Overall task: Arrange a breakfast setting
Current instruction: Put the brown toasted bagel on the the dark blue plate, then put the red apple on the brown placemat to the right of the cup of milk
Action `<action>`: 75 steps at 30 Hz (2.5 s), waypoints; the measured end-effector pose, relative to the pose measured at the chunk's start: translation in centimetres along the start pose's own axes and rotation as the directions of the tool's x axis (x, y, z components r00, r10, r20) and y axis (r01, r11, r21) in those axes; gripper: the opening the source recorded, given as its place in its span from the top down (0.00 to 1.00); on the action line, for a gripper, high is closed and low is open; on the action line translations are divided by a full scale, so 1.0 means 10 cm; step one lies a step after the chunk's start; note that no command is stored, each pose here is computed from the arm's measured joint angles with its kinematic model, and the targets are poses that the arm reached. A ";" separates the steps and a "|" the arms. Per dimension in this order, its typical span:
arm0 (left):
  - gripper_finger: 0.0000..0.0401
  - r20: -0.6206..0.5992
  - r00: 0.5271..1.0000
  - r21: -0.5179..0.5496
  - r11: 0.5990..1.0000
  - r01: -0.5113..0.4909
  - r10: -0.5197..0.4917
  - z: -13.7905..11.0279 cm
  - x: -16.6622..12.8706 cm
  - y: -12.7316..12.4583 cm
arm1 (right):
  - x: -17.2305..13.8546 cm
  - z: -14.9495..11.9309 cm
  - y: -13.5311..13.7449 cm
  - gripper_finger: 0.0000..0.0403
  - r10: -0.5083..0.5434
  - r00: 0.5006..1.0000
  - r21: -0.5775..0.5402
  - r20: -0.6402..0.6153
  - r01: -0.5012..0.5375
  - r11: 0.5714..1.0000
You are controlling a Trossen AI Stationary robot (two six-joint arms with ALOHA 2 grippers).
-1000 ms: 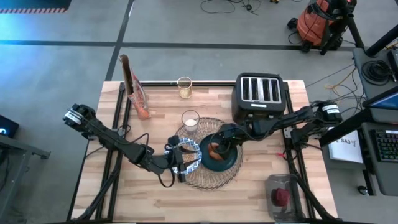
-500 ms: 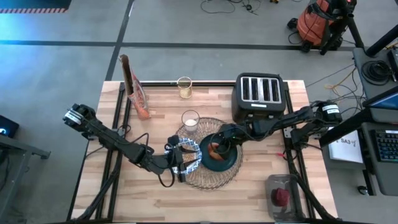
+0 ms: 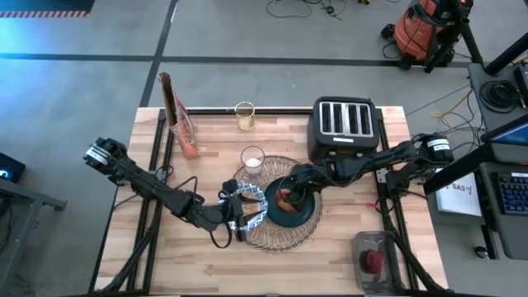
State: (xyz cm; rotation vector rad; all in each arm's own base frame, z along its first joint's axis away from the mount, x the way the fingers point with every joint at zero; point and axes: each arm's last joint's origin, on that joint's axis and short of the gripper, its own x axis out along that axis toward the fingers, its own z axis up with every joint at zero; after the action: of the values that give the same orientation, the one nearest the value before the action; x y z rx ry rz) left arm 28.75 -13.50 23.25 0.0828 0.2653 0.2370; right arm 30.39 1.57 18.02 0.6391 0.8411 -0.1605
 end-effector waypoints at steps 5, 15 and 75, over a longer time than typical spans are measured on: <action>0.69 0.000 1.000 0.000 1.000 0.000 0.000 0.00 0.00 0.00 | 0.01 -0.02 -0.01 0.77 -0.015 1.000 0.006 -0.016 0.015 1.000; 0.69 -0.010 1.000 0.010 1.000 0.000 0.000 -0.01 0.00 0.00 | -0.29 0.16 0.15 0.59 -0.086 0.991 0.016 -0.104 0.088 0.996; 0.69 -0.111 0.981 0.164 0.970 0.177 -0.160 0.07 -0.23 0.11 | -0.93 -2.14 1.05 0.35 -0.328 0.579 0.455 -0.747 0.804 0.383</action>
State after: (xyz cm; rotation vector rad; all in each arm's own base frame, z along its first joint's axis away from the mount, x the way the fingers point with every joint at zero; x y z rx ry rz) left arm 26.52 -13.07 24.65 0.2205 0.3876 0.0478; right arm 14.35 21.50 19.20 1.2057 1.6025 -1.1465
